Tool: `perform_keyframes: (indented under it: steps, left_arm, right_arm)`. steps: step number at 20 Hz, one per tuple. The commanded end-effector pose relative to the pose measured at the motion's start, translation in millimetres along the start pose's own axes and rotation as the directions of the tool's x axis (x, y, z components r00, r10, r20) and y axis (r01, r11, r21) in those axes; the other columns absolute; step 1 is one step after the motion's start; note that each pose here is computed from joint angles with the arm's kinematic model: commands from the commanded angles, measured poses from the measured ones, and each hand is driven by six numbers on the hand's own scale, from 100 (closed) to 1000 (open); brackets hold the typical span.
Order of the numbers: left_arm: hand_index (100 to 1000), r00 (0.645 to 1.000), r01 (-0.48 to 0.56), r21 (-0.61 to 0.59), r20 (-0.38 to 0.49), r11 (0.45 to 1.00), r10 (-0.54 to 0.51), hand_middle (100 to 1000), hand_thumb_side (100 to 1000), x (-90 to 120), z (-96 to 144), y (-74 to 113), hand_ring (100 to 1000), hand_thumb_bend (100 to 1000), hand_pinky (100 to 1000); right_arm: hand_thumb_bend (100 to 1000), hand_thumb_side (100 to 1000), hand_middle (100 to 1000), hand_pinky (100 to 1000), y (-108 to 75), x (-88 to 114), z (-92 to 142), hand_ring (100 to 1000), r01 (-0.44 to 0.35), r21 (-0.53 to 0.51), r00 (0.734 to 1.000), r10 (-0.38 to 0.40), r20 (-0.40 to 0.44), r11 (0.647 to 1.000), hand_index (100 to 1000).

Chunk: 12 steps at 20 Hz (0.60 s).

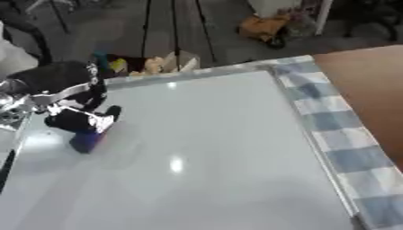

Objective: Wipe the whiteboard clean with a brush.

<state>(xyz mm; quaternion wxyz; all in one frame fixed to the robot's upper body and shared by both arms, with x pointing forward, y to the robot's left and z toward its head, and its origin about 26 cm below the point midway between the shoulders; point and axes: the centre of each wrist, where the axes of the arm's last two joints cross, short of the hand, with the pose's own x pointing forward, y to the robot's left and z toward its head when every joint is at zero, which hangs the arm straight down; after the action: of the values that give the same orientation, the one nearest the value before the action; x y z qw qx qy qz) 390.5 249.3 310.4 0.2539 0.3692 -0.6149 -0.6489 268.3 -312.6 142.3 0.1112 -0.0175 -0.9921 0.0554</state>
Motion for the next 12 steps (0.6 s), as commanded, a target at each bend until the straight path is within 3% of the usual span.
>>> perform_keyframes:
  steps: [1, 2, 3, 5, 6, 7, 8, 12]
  left_arm:
    - [256, 0.997, 0.027, 0.075, -0.068, 0.997, -0.022, 171, 552, -8, 21, 21.0, 378, 100, 578]
    - [275, 0.996, 0.025, 0.087, -0.087, 0.996, -0.018, 183, 593, -9, 23, 21.3, 387, 100, 581]
    - [410, 0.994, 0.023, 0.093, -0.104, 0.995, -0.014, 289, 738, -10, 24, 20.6, 459, 100, 592]
    - [527, 0.991, 0.013, 0.092, -0.136, 0.996, -0.001, 399, 809, -13, 25, 16.7, 551, 100, 621]
    - [662, 0.988, 0.01, 0.086, -0.157, 0.996, 0.004, 466, 857, -17, 26, 15.0, 616, 100, 650]
    - [662, 0.983, 0.007, 0.078, -0.181, 0.997, 0.008, 466, 857, -20, 26, 13.5, 616, 100, 650]
    - [742, 0.979, 0.005, 0.071, -0.204, 0.997, 0.01, 522, 879, -24, 27, 12.2, 669, 100, 672]
    - [852, 0.955, -0.007, 0.035, -0.295, 0.999, 0.017, 660, 924, -39, 29, 7.1, 779, 100, 731]
  right_arm:
    - [100, 952, 577, 830, -3.4, 2, -7, 840, -0.011, 0.021, 1.0, 0.011, 0.022, 1.0, 906]
    - [100, 952, 577, 830, -3.3, 2, -7, 839, -0.012, 0.022, 1.0, 0.011, 0.022, 1.0, 906]
    - [100, 952, 578, 829, -3.2, 2, -8, 839, -0.012, 0.022, 1.0, 0.011, 0.022, 1.0, 906]
    - [100, 953, 578, 829, -3.3, 2, -7, 839, -0.012, 0.021, 1.0, 0.011, 0.023, 1.0, 906]
    - [100, 953, 578, 829, -3.3, 2, -7, 839, -0.012, 0.02, 1.0, 0.011, 0.024, 1.0, 906]
    - [100, 953, 578, 829, -3.3, 3, -7, 839, -0.011, 0.02, 1.0, 0.011, 0.024, 1.0, 906]
    - [100, 954, 578, 829, -3.3, 3, -7, 839, -0.011, 0.019, 1.0, 0.011, 0.024, 1.0, 906]
    - [100, 955, 579, 829, -3.4, 3, -6, 838, -0.01, 0.017, 1.0, 0.01, 0.025, 1.0, 905]
